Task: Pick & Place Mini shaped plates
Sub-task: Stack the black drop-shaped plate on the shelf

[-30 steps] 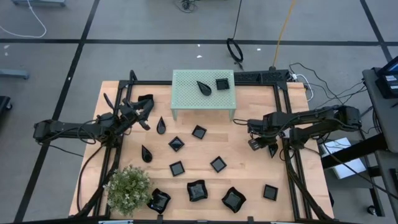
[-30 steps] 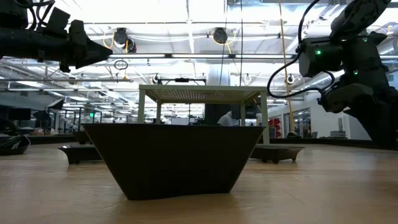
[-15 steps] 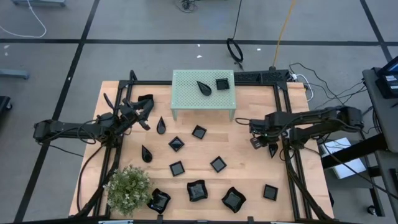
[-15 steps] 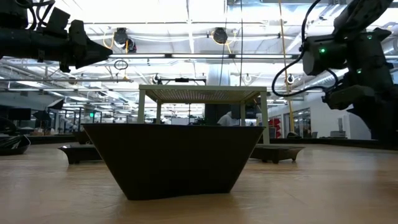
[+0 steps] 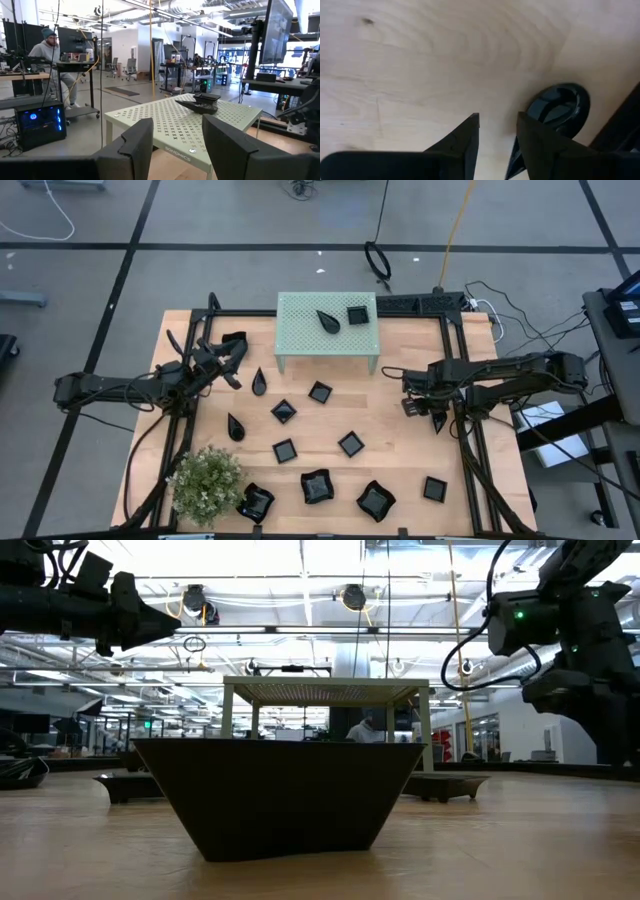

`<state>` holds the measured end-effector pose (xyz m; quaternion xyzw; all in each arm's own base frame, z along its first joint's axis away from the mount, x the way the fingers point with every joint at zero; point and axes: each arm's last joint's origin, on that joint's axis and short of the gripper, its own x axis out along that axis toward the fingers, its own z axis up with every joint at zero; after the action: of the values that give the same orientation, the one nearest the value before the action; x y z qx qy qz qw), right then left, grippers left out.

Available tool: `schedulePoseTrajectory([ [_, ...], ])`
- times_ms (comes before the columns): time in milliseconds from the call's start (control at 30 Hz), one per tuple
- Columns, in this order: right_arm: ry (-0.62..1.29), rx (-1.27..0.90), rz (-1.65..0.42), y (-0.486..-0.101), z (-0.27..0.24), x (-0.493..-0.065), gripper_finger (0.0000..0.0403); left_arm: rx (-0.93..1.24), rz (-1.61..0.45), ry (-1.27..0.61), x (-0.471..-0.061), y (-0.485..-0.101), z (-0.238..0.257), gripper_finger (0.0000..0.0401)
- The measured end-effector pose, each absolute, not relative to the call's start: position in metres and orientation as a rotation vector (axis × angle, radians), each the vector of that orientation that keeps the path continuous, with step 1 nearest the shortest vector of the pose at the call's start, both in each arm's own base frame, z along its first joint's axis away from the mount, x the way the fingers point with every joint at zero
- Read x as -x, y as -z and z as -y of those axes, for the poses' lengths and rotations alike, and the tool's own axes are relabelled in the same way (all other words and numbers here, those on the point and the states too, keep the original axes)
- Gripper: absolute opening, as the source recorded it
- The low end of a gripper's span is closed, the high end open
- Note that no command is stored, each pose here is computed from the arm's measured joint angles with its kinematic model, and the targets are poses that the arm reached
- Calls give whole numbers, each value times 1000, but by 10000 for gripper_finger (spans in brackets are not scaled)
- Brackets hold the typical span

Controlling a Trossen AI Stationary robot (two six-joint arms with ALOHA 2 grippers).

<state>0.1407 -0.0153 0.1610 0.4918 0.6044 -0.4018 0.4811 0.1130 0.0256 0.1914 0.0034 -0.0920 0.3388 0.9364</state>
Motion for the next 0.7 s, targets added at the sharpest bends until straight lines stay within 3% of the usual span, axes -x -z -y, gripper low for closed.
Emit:
schedulePoseTrajectory([
  [200,948,-1122,-1412,-163,18,-147,110,-7,188,-693,-113,-191,-26,173],
  [400,894,-963,-1398,-192,22,-156,106,-6,188,-693,-113,-191,-26,173],
  [700,1036,-1026,-1511,-190,19,-143,152,-7,187,-693,-113,-191,-26,173],
])
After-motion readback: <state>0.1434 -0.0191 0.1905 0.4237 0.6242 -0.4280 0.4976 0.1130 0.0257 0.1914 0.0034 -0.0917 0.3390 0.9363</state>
